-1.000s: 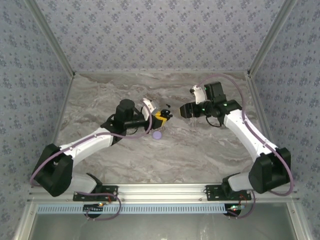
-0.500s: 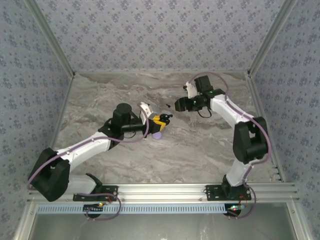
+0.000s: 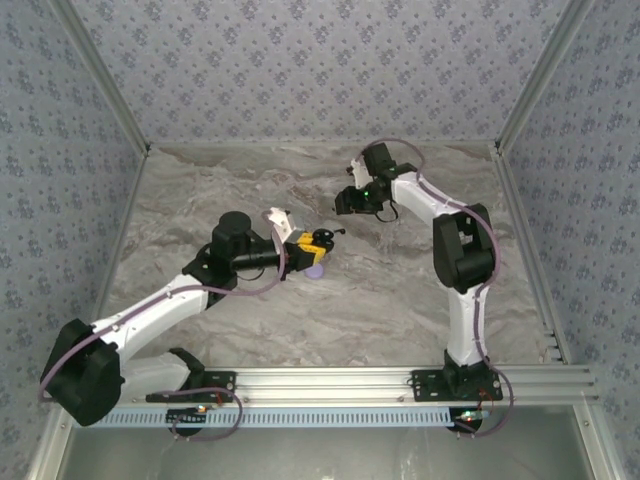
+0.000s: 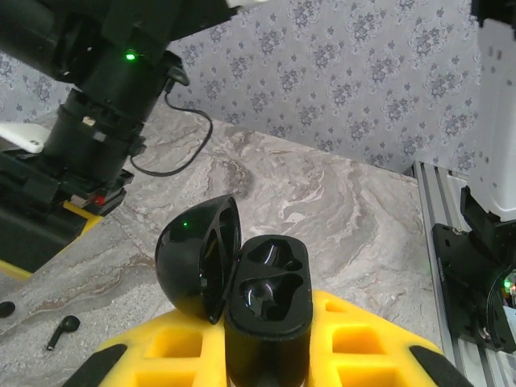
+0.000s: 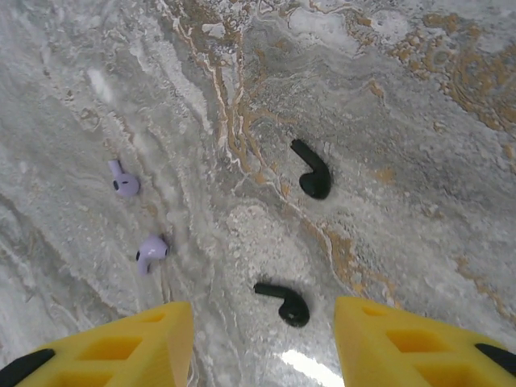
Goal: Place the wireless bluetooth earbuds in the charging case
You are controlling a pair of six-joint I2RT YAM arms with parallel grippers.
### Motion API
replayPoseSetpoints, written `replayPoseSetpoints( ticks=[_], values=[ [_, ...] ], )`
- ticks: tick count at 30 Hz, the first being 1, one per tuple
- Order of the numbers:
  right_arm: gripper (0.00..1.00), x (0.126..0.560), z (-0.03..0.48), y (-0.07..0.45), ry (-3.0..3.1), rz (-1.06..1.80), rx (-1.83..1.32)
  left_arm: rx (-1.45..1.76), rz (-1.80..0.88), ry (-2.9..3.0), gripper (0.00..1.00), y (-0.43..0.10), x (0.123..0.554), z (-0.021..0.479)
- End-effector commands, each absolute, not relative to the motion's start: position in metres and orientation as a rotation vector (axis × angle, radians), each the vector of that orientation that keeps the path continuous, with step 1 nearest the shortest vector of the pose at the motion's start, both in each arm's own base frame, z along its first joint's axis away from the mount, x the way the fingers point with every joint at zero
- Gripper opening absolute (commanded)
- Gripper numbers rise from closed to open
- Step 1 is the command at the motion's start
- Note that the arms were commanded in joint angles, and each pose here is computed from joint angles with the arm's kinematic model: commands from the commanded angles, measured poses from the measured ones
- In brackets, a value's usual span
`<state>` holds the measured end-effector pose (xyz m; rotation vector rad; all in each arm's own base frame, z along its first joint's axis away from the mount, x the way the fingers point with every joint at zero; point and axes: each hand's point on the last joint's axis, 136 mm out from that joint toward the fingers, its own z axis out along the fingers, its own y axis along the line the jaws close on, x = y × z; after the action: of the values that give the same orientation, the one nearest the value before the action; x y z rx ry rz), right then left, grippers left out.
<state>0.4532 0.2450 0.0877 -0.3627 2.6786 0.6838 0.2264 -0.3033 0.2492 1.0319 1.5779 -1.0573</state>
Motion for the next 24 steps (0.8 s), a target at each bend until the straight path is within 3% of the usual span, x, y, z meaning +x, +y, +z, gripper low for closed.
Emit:
replayPoseSetpoints(
  ticks=[1,24],
  values=[
    [0.51,0.454,0.073,0.241,2.759,0.581,-0.337,1.026,-1.044,1.571,0.15,-0.298,0.224,0.253],
    [0.39,0.479,0.030,0.257,2.851,0.454,-0.358,1.000,-1.026,1.578,0.15,-0.292,0.221,0.252]
  ],
)
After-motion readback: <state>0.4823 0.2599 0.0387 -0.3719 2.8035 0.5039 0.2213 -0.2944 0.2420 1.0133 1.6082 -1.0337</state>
